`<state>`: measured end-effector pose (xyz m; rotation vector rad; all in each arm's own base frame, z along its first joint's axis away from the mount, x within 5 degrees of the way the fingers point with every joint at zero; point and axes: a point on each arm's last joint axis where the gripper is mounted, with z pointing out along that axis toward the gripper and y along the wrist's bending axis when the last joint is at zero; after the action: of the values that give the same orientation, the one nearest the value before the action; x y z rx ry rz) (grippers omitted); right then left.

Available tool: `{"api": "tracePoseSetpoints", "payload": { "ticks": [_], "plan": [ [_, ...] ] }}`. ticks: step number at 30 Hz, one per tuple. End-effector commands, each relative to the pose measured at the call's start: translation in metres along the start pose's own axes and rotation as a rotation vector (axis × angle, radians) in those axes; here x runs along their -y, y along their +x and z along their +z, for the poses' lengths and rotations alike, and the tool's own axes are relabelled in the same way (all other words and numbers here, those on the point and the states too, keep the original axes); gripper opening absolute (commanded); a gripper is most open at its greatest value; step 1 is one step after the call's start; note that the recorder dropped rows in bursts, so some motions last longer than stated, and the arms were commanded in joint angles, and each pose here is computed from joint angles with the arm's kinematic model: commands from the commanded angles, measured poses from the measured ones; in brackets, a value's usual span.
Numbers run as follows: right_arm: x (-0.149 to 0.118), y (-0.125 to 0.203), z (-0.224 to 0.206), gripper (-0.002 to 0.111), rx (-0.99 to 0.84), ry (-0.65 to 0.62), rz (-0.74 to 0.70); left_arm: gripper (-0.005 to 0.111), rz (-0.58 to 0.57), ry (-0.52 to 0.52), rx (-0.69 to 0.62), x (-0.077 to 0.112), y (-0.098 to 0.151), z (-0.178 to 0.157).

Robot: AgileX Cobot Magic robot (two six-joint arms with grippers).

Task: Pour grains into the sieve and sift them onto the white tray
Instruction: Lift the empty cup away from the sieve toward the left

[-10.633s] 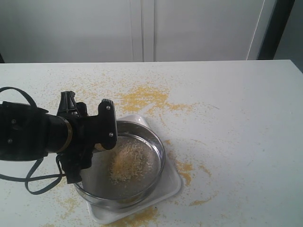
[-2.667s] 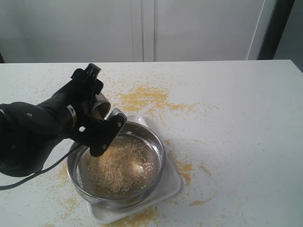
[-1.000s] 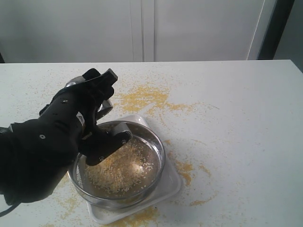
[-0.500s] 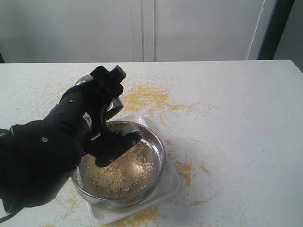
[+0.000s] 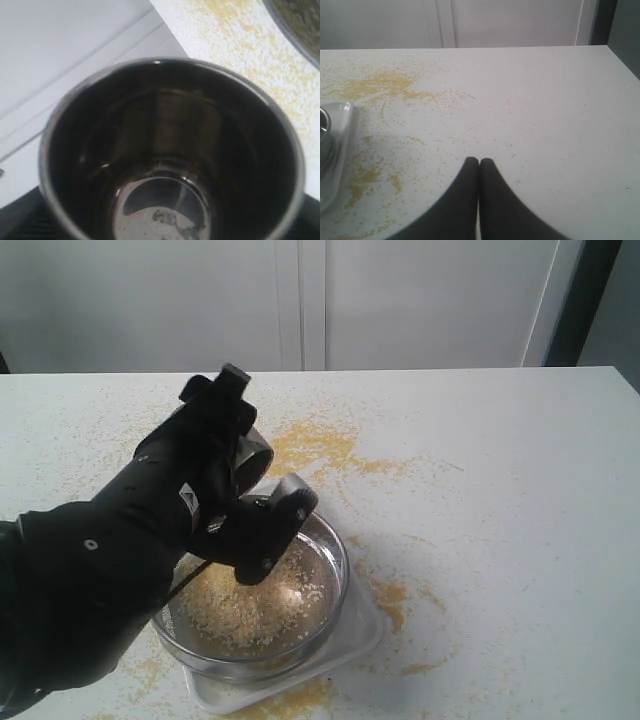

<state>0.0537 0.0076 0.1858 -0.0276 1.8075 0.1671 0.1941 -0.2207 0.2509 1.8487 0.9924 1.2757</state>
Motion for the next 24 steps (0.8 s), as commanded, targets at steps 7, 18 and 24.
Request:
{"api": "tracePoseSetpoints", "payload": {
  "ticks": [7,18,24],
  "plan": [
    [0.000,0.001,0.000,0.000,0.009,0.000,-0.005,0.000,-0.735,-0.011,-0.098,-0.001,0.036,0.019],
    [0.000,0.001,0.000,0.000,0.009,0.000,-0.005,0.000,-1.495,0.045,-0.197,0.020,0.090,0.061],
    [0.000,0.001,0.000,0.000,0.009,0.000,-0.005,0.000,-1.721,0.060,-0.218,0.027,0.103,0.069]
  ]
}}
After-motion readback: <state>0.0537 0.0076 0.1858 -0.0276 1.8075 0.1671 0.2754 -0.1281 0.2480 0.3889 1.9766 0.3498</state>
